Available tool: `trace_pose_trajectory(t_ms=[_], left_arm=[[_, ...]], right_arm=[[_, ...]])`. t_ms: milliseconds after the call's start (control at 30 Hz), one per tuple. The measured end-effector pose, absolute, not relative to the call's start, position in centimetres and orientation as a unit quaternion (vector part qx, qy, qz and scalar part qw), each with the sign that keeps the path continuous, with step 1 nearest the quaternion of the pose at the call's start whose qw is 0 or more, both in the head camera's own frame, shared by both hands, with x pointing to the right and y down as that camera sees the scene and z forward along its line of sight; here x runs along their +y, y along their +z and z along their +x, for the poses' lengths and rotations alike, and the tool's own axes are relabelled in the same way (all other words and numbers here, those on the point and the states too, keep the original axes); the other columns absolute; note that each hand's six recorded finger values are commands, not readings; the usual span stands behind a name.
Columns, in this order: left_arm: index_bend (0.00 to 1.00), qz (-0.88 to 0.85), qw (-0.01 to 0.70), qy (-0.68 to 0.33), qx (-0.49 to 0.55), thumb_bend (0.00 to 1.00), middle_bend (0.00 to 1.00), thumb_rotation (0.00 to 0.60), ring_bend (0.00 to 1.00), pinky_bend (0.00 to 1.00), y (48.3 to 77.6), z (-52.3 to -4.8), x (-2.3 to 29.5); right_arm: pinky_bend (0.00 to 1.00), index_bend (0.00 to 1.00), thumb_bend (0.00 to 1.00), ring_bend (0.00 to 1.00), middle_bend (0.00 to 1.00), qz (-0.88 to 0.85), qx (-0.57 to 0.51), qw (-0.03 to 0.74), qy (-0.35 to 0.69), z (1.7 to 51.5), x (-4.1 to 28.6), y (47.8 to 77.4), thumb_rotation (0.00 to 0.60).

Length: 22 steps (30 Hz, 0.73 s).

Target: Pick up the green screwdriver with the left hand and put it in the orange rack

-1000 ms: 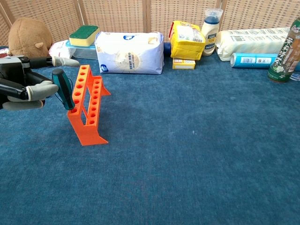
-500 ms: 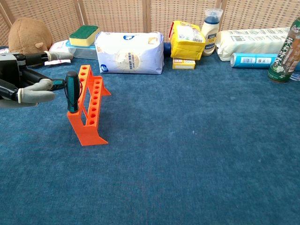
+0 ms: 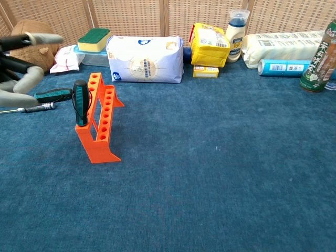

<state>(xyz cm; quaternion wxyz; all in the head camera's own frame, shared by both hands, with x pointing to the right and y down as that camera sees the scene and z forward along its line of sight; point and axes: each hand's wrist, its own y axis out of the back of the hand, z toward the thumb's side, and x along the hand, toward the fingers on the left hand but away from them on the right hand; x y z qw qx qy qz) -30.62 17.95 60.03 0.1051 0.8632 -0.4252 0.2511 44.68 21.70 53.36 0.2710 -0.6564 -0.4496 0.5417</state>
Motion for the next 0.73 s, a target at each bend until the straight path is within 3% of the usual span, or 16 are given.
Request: trace_pose_trajectory(t_ms=[67,133,167,233,333,433,733], left_arm=[[0.0,0.861,0.079,0.259,-0.43,0.09,0.29,0.6,0.51,0.78,59.4,-31.8,17.9],[0.0,0.859,0.056,0.272,-0.429,0.09,0.1,0.6,0.23,0.59,59.1,-32.6,18.1],[0.0,0.858,0.038,0.285,-0.426,0.08,0.03,0.6,0.12,0.5,58.9,-33.3,18.3],[0.0,0.854,0.008,0.31,-0.417,0.08,0.0,0.6,0.03,0.38,58.8,-34.4,18.7],[0.0,0.844,-0.046,0.352,-0.403,0.06,0.0,0.6,0.0,0.27,58.4,-36.3,19.3],[0.0,0.825,-0.107,0.39,-0.395,0.05,0.0,0.6,0.0,0.22,58.0,-38.1,19.8],[0.0,0.708,-0.298,0.484,-0.42,0.05,0.0,0.6,0.0,0.2,56.0,-43.1,21.4]], right_arm=[[0.0,0.05,0.16,0.0,0.05,-0.656,-0.449,0.272,0.542,44.7,21.7,53.4,0.6],[0.0,0.05,0.16,0.0,0.05,-0.656,-0.449,0.272,0.543,44.6,21.7,53.4,0.6],[0.0,0.05,0.16,0.0,0.05,-0.656,-0.448,0.272,0.543,44.6,21.7,53.4,0.6],[0.0,0.05,0.16,0.0,0.05,-0.656,-0.448,0.273,0.543,44.5,21.7,53.4,0.6],[0.0,0.05,0.16,0.0,0.05,-0.656,-0.446,0.274,0.544,44.4,21.8,53.5,0.6],[0.0,0.05,0.16,0.0,0.05,-0.656,-0.443,0.275,0.546,44.2,21.8,53.7,0.6],[0.0,0.05,0.16,0.0,0.05,-0.656,-0.437,0.281,0.548,43.7,22.1,53.8,0.6]])
